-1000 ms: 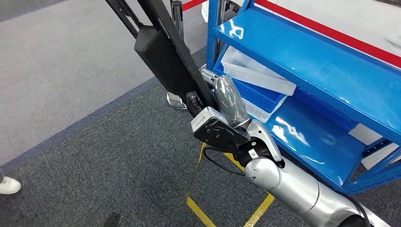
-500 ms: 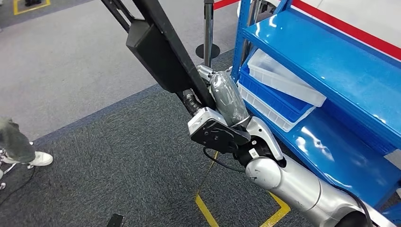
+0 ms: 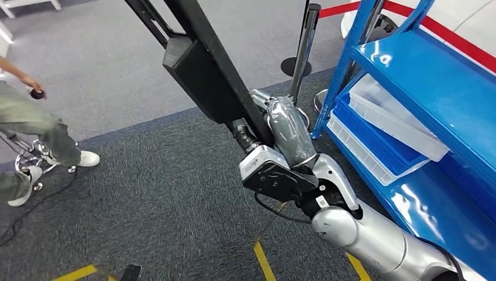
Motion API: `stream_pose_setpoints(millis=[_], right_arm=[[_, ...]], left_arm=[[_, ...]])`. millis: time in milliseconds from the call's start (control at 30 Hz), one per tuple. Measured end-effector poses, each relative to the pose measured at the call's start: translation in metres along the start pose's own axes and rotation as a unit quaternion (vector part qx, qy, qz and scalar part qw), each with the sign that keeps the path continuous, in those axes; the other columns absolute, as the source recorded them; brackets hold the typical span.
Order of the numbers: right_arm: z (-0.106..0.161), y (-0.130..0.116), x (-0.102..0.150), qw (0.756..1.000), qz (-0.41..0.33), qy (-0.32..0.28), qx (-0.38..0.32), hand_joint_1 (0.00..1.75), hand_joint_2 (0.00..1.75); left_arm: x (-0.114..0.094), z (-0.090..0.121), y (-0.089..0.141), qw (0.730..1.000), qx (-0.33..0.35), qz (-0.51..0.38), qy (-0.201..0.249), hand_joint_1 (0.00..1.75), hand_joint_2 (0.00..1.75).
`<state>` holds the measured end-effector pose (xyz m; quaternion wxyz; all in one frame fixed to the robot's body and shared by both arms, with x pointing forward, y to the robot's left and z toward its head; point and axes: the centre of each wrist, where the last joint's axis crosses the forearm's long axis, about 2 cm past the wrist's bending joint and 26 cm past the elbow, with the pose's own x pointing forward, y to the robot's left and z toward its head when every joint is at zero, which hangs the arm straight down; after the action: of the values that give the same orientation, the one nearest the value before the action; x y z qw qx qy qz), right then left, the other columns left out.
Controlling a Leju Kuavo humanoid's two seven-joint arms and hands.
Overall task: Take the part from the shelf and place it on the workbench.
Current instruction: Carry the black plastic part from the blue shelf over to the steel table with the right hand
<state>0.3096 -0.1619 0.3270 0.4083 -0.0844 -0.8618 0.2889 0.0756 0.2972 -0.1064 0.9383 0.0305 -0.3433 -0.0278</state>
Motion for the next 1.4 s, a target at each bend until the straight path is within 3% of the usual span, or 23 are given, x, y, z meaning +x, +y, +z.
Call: stream_pose_setpoints(millis=[300,933,1167,1400], right_arm=[[0.015,0.003,-0.004,1.000,-0.007,0.017,0.016,1.73,1.75],[0.025,0.005,-0.004,0.999,-0.020,0.023,0.012,1.73,1.75],[0.031,0.006,-0.011,0.997,-0.047,0.059,0.014,1.73,1.75],[0.031,0.006,-0.013,0.997,-0.050,0.056,0.004,1.73,1.75]], left_arm=[[0.002,-0.001,0.001,0.999,0.020,-0.011,-0.024,0.00,1.75],[0.000,0.000,0.002,1.000,0.016,-0.003,0.005,0.00,1.75],[0.002,-0.001,0.003,1.000,0.012,-0.003,-0.013,0.00,1.75],[0.001,-0.001,0.004,1.000,0.016,-0.013,-0.007,0.00,1.75]])
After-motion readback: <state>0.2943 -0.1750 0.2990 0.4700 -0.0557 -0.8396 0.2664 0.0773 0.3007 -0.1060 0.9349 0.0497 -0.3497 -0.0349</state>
